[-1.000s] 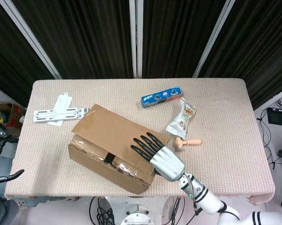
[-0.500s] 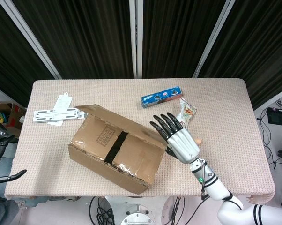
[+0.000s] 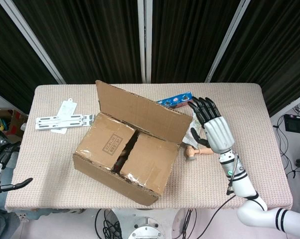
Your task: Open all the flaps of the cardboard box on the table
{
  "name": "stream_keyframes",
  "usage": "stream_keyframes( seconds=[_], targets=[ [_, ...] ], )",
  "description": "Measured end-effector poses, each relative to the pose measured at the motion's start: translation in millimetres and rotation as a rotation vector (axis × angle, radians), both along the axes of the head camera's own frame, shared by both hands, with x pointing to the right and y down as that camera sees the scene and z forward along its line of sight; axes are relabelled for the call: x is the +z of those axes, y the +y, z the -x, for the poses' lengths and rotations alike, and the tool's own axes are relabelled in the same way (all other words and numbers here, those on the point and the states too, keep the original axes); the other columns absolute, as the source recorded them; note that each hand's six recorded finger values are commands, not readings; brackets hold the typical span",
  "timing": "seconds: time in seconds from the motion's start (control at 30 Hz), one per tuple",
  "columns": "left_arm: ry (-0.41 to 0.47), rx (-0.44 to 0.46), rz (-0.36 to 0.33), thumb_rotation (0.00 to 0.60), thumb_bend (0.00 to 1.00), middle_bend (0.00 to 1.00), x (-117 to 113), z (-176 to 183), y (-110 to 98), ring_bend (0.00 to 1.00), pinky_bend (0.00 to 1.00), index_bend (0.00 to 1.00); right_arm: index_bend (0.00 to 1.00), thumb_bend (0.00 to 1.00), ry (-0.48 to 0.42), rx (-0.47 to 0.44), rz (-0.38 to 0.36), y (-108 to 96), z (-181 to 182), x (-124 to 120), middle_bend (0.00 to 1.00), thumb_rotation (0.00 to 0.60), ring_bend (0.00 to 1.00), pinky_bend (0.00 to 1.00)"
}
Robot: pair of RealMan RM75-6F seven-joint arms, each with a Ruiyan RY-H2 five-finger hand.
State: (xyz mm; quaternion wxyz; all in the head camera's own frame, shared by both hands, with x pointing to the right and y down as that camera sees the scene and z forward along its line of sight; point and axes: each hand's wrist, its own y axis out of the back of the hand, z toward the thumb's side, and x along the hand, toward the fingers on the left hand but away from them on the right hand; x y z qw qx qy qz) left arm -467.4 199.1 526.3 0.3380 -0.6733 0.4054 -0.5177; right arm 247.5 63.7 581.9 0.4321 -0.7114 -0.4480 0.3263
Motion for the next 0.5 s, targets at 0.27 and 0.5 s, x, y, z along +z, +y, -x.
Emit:
stream_keyframes(
  seconds=[0.27, 0.5],
  targets=[
    [0.006, 0.001, 0.008, 0.181, 0.05, 0.12, 4, -4, -3, 0.10, 0.15, 0.04, 0.00, 0.37, -0.106, 0.098, -0.093, -15, -36, -29, 0.00, 0.600, 0.00, 0.00],
    [0.018, -0.011, 0.005, 0.179, 0.05, 0.12, 4, -3, -5, 0.10, 0.15, 0.04, 0.00, 0.39, -0.165, 0.008, -0.122, -7, -27, -44, 0.00, 0.600, 0.00, 0.00]
  ],
)
